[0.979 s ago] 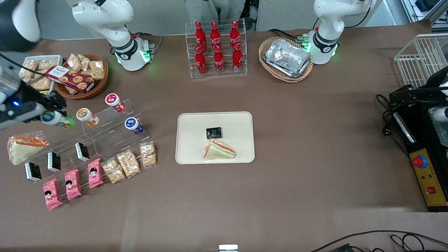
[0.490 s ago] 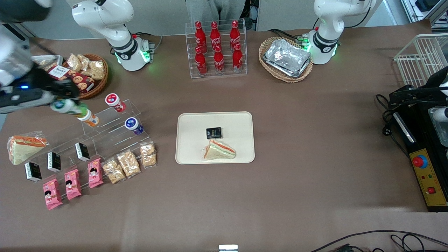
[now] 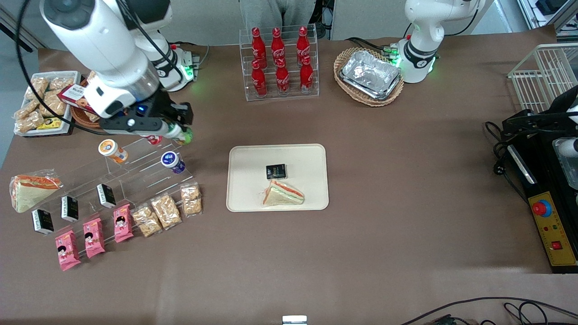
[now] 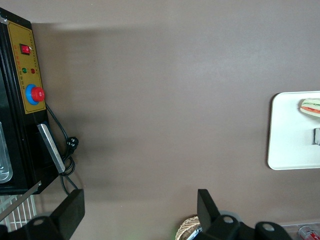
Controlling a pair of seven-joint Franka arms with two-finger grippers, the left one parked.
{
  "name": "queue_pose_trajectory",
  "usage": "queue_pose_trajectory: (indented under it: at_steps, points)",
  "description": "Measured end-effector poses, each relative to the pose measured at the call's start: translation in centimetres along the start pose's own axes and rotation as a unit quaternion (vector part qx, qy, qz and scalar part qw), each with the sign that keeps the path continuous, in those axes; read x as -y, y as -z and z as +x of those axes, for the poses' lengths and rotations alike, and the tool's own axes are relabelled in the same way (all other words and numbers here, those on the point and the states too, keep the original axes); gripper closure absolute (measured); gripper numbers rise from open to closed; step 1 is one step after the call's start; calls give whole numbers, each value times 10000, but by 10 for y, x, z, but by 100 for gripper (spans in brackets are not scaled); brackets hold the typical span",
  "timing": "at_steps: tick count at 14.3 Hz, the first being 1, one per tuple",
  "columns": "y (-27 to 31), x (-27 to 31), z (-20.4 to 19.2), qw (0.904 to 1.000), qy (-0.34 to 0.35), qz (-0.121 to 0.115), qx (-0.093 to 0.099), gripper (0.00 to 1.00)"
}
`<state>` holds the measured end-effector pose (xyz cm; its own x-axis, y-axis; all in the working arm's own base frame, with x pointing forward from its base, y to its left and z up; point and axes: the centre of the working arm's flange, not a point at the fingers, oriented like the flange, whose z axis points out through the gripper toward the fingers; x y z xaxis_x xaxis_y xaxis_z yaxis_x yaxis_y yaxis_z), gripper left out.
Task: Place green gum on tray
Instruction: 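Carry the cup over the cream tray beside the black box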
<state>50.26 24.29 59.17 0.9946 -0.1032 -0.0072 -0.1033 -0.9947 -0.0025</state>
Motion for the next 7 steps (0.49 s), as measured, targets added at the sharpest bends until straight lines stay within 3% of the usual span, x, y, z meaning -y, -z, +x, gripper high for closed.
queue_pose_trajectory:
  at_steps: [3,7]
  points:
    - [-55,17,14,9996,-233,-14,129,43]
    - [-158,50,-4,9982,-584,118,-1,43]
